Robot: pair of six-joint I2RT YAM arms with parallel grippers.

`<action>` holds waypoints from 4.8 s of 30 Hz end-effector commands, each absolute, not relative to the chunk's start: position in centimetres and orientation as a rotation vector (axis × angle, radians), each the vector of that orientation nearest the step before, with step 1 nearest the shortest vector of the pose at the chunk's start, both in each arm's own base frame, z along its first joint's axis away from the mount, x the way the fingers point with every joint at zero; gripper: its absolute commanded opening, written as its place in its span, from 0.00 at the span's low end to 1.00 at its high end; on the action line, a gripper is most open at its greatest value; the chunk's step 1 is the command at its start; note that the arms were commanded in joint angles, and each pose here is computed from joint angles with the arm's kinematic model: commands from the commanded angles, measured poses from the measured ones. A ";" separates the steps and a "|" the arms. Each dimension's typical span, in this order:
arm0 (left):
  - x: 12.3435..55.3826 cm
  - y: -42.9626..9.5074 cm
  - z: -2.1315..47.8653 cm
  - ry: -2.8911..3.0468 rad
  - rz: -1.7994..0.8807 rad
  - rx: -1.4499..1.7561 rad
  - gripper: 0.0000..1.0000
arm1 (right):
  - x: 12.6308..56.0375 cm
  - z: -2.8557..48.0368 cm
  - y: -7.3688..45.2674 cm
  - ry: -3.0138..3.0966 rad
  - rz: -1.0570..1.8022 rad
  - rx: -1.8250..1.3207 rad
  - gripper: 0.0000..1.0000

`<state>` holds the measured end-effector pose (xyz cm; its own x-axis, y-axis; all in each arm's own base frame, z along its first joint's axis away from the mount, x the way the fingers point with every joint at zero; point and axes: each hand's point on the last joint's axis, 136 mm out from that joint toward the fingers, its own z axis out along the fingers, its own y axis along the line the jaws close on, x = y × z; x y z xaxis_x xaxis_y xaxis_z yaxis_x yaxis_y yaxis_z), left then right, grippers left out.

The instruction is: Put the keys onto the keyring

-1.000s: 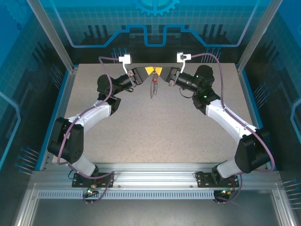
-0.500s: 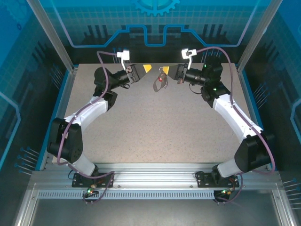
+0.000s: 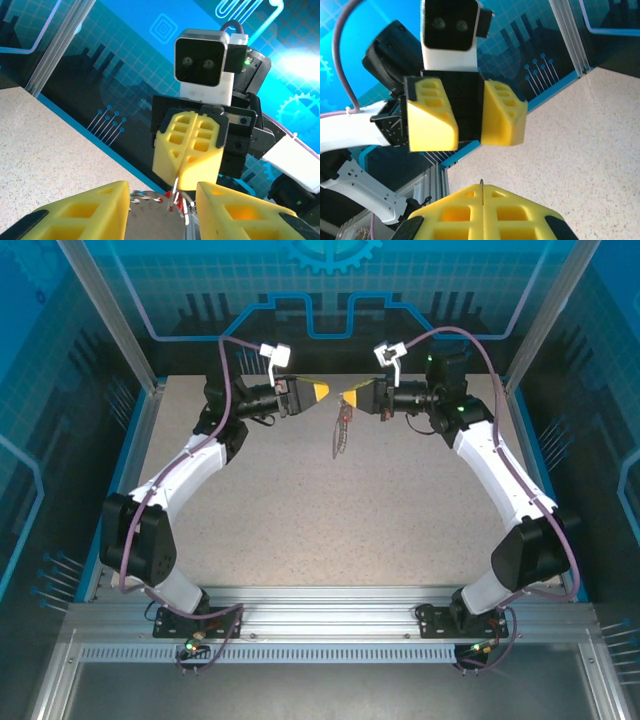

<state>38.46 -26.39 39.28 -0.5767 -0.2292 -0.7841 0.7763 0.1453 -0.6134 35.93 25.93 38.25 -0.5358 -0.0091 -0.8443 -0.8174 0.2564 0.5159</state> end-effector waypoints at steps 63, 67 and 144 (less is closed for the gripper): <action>35.6 -29.7 38.0 1.583 -1.672 0.749 0.22 | 37.1 37.8 25.7 1.785 1.386 -0.751 0.00; 35.1 -30.1 37.9 1.578 -1.682 0.778 0.16 | 37.1 37.7 25.9 1.785 1.395 -0.751 0.00; 37.3 -29.5 40.0 1.467 -1.706 0.547 0.00 | 32.8 35.0 26.3 1.710 1.400 -0.623 0.00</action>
